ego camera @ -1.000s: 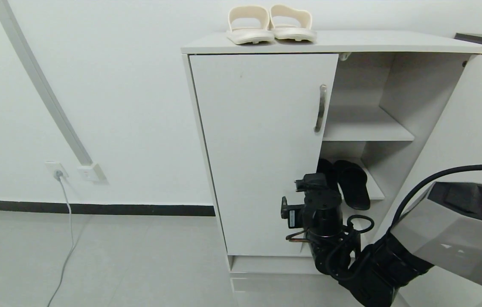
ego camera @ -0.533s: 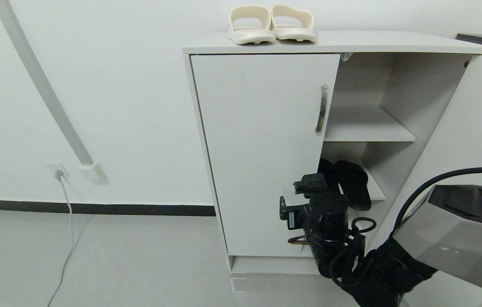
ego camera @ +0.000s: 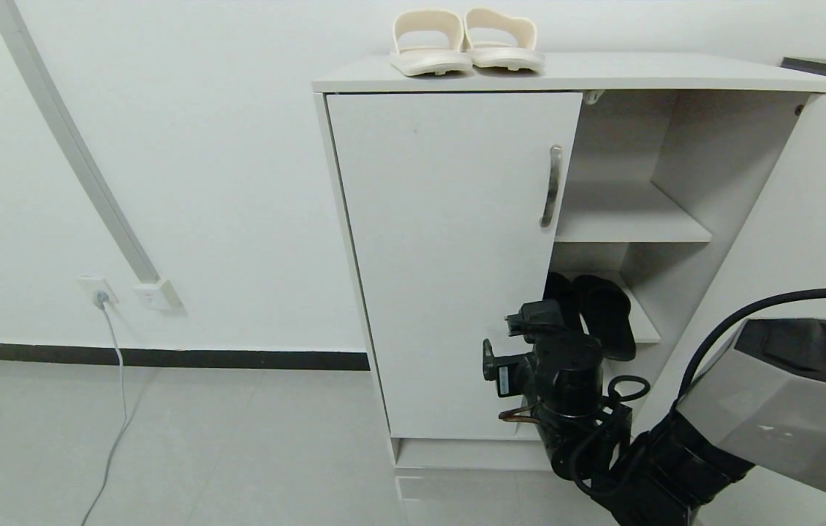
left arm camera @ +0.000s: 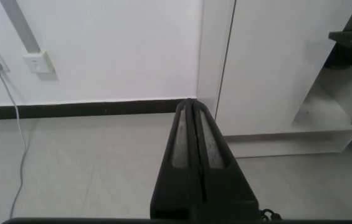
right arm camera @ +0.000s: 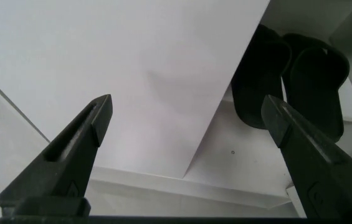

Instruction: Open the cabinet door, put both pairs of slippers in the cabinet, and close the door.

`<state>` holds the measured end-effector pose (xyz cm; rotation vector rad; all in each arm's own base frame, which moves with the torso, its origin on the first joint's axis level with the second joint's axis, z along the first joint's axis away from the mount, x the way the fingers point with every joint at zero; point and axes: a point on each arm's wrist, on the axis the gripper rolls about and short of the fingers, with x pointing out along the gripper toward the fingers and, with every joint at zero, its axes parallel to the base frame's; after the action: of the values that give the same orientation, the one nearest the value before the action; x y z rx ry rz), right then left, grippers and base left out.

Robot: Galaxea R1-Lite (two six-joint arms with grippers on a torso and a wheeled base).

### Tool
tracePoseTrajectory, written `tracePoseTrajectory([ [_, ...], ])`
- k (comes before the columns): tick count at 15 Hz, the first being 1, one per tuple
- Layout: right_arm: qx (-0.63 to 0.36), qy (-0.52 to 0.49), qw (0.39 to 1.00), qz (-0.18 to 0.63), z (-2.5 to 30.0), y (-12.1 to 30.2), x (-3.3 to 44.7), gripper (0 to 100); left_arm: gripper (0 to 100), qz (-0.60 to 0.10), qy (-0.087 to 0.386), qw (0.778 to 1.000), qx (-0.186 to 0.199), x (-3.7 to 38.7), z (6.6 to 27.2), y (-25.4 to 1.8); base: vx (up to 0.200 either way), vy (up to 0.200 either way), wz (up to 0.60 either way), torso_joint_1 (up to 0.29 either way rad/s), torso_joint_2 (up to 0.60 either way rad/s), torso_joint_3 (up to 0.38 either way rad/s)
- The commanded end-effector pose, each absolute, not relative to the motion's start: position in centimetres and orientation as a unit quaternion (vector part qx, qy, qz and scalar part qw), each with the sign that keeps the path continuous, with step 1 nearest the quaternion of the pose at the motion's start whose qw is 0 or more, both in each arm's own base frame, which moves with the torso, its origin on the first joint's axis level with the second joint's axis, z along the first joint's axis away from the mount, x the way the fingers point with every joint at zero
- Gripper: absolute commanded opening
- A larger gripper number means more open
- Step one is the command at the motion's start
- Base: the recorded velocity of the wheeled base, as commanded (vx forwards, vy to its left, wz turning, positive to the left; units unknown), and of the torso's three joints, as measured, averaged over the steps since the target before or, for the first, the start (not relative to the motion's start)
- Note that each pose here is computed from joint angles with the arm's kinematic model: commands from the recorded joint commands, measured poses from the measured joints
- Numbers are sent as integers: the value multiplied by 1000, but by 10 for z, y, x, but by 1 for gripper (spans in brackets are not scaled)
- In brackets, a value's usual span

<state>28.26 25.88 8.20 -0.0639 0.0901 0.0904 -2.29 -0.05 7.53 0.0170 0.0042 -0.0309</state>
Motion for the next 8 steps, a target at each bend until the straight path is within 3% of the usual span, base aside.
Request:
tracePoseTrajectory([
  [1, -32, 43, 998, 46, 83, 259, 282, 100, 0, -15, 3, 1000, 8, -23, 75, -1, 0, 0, 0, 0, 0, 0],
  [4, -32, 44, 997, 47, 83, 259, 281, 100, 0, -16, 3, 1000, 8, -23, 75, -1, 0, 0, 0, 3, -75, -96],
  [8, -33, 44, 997, 47, 83, 259, 281, 100, 0, -15, 3, 1000, 8, -23, 75, -1, 0, 0, 0, 25, -365, -343],
])
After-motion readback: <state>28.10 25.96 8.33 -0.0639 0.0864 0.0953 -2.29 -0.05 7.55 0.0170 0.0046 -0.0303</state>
